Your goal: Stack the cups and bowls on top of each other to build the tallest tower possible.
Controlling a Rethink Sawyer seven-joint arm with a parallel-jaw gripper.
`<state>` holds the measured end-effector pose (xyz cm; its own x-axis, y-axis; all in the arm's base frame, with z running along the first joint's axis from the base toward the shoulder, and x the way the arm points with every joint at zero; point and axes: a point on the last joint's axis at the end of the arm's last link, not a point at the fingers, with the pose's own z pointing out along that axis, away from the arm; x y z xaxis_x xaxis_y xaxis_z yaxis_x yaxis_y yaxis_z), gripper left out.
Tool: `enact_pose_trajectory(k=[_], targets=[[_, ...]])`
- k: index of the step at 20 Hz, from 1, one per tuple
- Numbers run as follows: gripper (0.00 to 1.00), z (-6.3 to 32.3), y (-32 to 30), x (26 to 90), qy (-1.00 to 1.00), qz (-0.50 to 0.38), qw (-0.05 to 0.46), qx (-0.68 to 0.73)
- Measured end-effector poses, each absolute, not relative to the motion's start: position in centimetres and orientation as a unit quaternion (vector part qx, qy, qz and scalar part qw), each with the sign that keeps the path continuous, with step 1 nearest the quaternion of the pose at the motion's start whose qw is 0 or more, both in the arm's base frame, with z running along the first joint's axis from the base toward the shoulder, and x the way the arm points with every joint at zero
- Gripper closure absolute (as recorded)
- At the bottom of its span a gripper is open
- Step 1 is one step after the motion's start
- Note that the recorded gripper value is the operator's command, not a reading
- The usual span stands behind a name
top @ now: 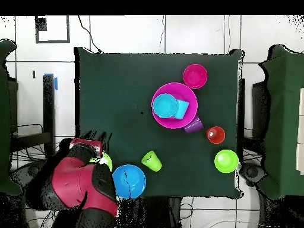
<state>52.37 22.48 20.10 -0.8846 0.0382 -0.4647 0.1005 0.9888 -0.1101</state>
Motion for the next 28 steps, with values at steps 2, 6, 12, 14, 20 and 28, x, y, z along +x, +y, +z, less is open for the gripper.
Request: enact_pose_trajectory(k=[2,6,12,14,20,28], targets=[[0.0,20.2,21.9,53.2,0.972,-0.041,0.222,0.062],[0.0,20.2,19.5,55.1,0.974,0.005,0.191,0.121],[0.0,19.2,17.7,55.6,0.974,0.055,0.148,0.164],[0.0,18.6,18.5,54.7,0.976,0.065,0.134,0.158],[0.0,16.9,23.6,49.8,0.985,0.078,0.113,0.1],[0.0,15.7,31.2,44.0,0.977,0.102,0.189,-0.017]])
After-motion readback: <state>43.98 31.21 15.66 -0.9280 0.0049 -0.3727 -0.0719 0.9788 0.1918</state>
